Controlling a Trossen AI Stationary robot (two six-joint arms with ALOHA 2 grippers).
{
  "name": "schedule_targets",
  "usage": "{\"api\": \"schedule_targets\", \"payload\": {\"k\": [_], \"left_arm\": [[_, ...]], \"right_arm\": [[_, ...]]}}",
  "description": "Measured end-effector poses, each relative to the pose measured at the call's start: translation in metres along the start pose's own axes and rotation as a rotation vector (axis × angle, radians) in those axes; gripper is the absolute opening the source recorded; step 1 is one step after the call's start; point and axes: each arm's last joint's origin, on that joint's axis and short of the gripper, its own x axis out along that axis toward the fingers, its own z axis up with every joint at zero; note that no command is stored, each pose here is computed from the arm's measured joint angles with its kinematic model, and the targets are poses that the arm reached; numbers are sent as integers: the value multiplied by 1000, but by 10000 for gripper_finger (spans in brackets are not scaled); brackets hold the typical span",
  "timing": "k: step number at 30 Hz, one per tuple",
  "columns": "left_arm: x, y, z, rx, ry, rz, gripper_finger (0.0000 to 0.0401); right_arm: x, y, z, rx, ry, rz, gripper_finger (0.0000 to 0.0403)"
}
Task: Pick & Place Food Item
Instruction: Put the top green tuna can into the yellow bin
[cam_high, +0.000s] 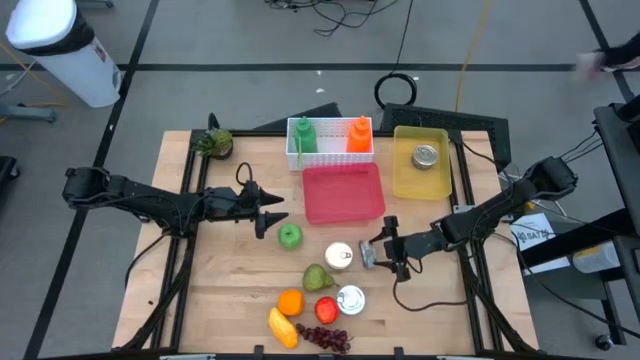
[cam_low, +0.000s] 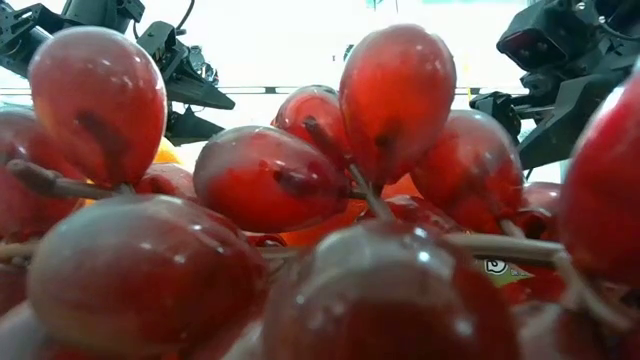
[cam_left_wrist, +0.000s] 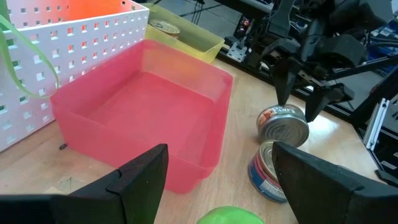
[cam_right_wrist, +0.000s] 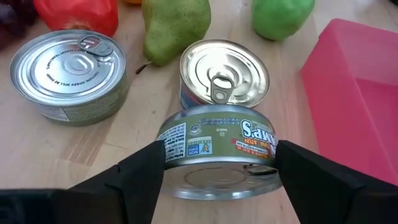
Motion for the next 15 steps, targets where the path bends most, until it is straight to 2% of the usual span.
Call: {"api": "schedule_targets", "payload": {"k": [8, 15], "left_arm": [[0, 0, 0, -1, 0, -1, 301], [0, 0, 0, -2, 2, 0, 301]], "right_arm": [[-1, -2, 0, 78, -9, -95, 281], [-8, 1, -2, 98, 16, -108, 281]]}}
